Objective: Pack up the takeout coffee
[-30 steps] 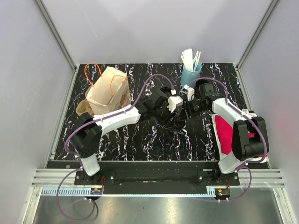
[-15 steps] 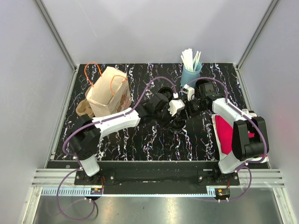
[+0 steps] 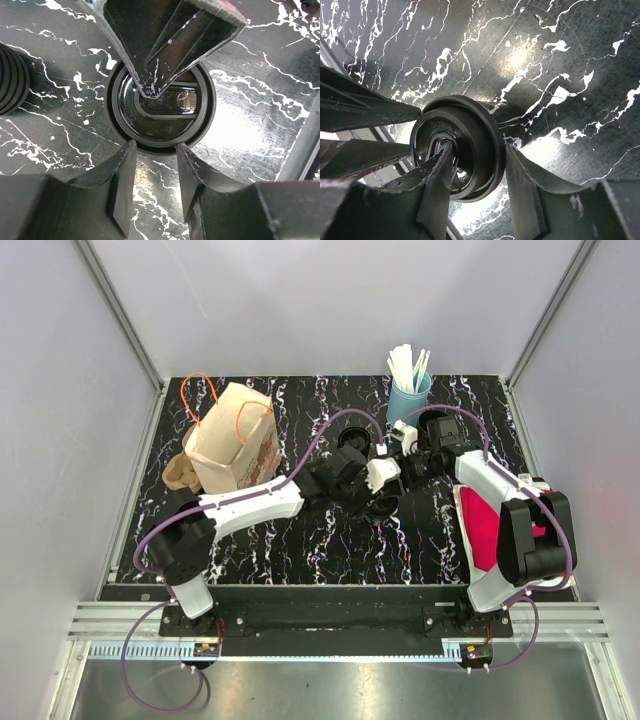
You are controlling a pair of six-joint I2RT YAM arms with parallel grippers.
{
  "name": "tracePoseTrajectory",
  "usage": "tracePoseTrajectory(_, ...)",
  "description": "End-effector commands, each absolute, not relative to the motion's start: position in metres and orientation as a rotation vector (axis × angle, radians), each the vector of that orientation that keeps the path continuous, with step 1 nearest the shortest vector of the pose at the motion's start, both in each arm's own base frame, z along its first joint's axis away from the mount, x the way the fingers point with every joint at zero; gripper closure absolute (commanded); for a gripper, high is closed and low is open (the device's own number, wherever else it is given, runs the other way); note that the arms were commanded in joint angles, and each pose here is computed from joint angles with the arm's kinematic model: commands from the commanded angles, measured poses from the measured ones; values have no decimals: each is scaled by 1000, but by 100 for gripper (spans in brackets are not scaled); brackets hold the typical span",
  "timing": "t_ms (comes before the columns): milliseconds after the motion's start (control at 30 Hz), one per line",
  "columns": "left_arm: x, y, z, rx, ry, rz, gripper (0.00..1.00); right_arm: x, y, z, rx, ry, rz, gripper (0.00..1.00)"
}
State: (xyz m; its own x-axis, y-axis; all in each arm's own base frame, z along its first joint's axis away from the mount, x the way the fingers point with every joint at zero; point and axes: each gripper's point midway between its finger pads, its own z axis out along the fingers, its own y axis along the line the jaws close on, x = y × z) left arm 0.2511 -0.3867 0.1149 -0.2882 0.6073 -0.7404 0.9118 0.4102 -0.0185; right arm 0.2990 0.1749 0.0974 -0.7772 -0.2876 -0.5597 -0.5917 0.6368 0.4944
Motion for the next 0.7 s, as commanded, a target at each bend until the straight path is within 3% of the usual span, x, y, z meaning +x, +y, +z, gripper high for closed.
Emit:
tracePoseTrajectory(0, 245, -379, 66, 1387, 2080, -446, 61, 285, 150, 56, -734, 2575, 746, 52)
tracePoseTrajectory(400, 238, -382, 35, 1481, 2147, -375, 62, 283, 148, 50, -752, 2593, 735, 52)
tracePoseTrajectory(567, 254, -393, 84, 1421, 2033, -410, 62, 285, 150, 55, -754, 2575, 748, 52)
tracePoseTrajectory(667, 267, -396, 129, 1386, 1952, -445, 55, 285, 150, 57, -751, 2568, 749, 52)
